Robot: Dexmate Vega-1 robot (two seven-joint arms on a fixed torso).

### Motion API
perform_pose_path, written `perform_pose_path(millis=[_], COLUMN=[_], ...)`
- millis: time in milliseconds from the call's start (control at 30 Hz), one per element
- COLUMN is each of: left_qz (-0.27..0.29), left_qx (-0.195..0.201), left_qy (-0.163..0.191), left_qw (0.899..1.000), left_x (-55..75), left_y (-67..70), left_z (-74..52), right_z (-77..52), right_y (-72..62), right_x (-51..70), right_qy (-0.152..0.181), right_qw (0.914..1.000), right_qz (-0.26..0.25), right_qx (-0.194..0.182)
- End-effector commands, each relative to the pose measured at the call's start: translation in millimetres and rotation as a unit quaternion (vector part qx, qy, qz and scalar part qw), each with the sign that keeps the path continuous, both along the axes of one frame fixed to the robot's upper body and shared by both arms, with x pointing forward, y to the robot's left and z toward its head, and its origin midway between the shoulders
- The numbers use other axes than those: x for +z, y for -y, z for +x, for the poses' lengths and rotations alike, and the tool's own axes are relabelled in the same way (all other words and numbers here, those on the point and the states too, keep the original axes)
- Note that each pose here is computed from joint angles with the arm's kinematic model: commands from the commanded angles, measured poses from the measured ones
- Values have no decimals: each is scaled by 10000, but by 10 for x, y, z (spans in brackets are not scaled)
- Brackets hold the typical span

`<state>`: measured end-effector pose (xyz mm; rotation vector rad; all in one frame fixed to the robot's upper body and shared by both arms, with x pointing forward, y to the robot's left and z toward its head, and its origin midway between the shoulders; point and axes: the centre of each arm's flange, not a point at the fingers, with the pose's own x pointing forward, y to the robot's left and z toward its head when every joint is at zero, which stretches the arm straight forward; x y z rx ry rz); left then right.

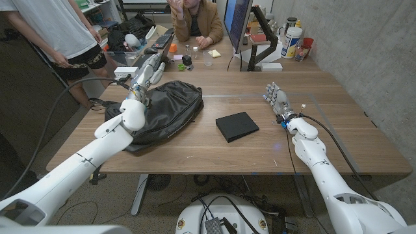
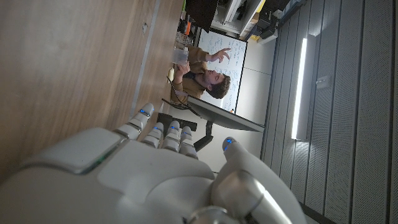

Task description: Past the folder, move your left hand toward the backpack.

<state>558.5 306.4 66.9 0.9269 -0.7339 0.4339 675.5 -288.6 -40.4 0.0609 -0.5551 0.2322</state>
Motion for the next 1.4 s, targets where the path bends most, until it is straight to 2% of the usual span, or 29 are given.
perform_pose_path(millis=[33, 600, 1400], left_qz=[132, 307, 476], left_qx=[223, 595, 926], left_qy=[29, 0, -96], left_qw=[9997, 9978, 9945], left_x=[-1, -8, -48], left_y=[26, 31, 42], left_z=[-15, -57, -107], right_z=[-34, -59, -80], right_y=[28, 24, 26], right_x=[-26, -39, -60], right_qy=[-11, -22, -36], right_qw=[10000, 10000, 10000], right_qz=[33, 27, 14], right_qx=[-37, -50, -30])
